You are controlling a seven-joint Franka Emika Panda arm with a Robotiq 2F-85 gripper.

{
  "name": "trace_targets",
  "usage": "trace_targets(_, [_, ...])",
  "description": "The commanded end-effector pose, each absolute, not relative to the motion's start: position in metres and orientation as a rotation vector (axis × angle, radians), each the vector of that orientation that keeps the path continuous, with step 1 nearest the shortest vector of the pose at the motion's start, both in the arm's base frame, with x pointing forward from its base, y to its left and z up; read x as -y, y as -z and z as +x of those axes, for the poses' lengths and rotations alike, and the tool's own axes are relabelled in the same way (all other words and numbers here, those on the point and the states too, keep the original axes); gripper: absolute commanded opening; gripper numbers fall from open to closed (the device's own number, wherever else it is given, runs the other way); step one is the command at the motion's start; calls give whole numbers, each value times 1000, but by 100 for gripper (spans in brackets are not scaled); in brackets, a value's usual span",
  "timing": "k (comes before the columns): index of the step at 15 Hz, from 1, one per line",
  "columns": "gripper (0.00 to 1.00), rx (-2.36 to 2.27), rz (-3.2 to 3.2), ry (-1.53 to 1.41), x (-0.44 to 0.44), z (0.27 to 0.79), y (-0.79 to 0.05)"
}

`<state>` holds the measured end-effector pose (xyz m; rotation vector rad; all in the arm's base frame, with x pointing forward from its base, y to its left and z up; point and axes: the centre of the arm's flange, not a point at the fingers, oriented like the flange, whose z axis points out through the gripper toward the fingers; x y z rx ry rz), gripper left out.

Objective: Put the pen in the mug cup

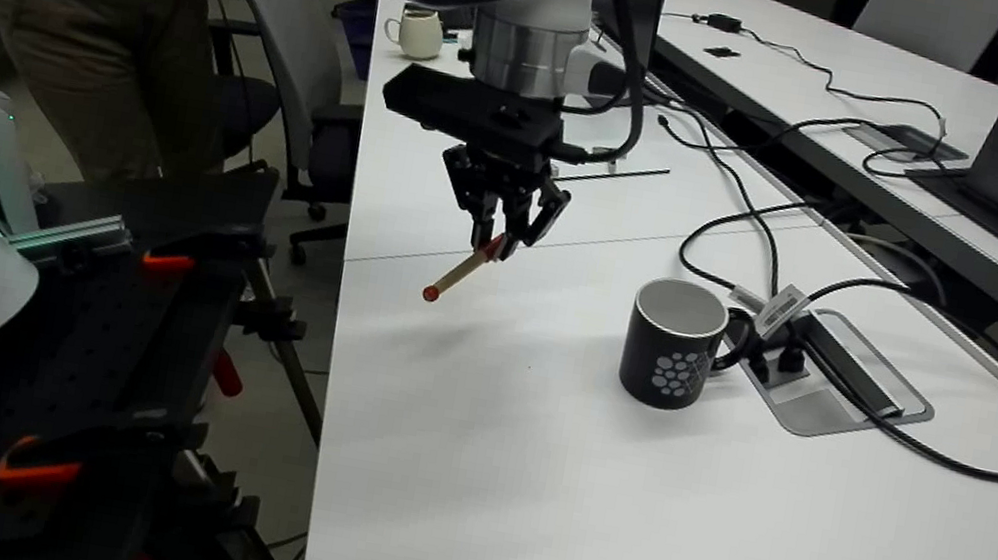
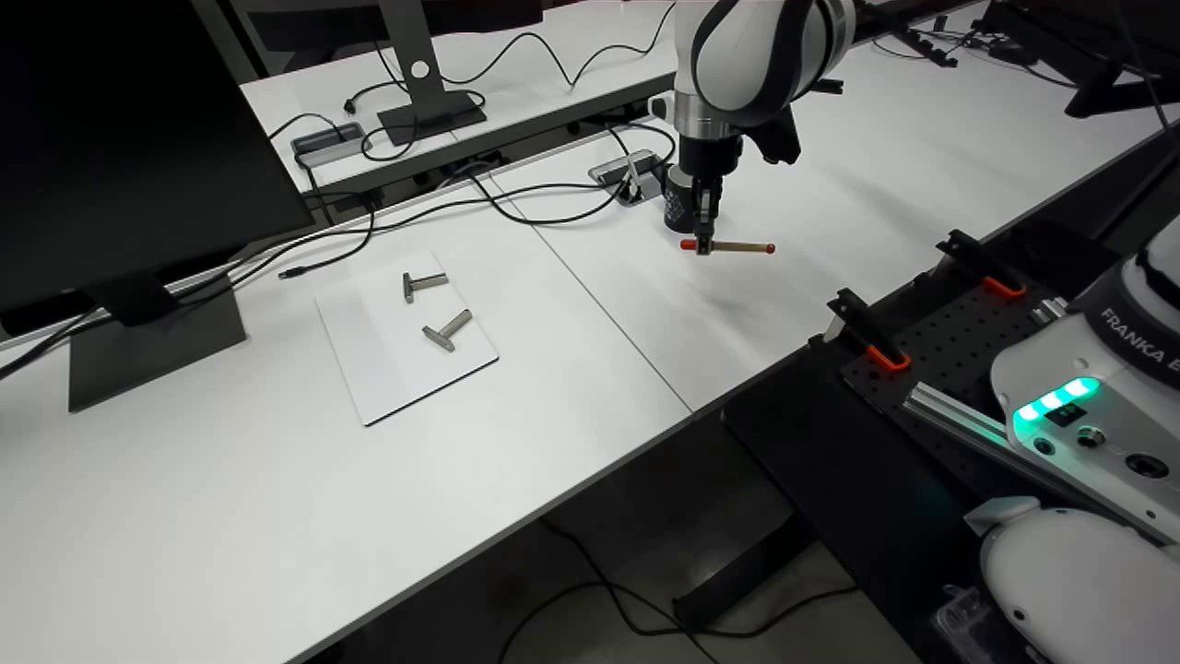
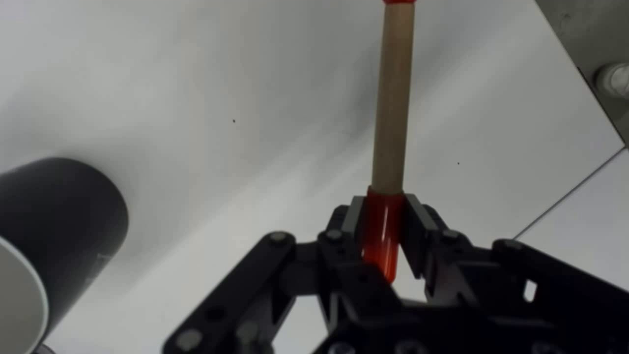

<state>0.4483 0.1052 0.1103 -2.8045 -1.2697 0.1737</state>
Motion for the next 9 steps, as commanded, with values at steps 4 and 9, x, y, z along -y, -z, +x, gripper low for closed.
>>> trace_targets(4, [8, 777, -3050, -210, -86, 440, -141])
trace_targets(9, [32, 605, -3100, -257, -71, 446, -138])
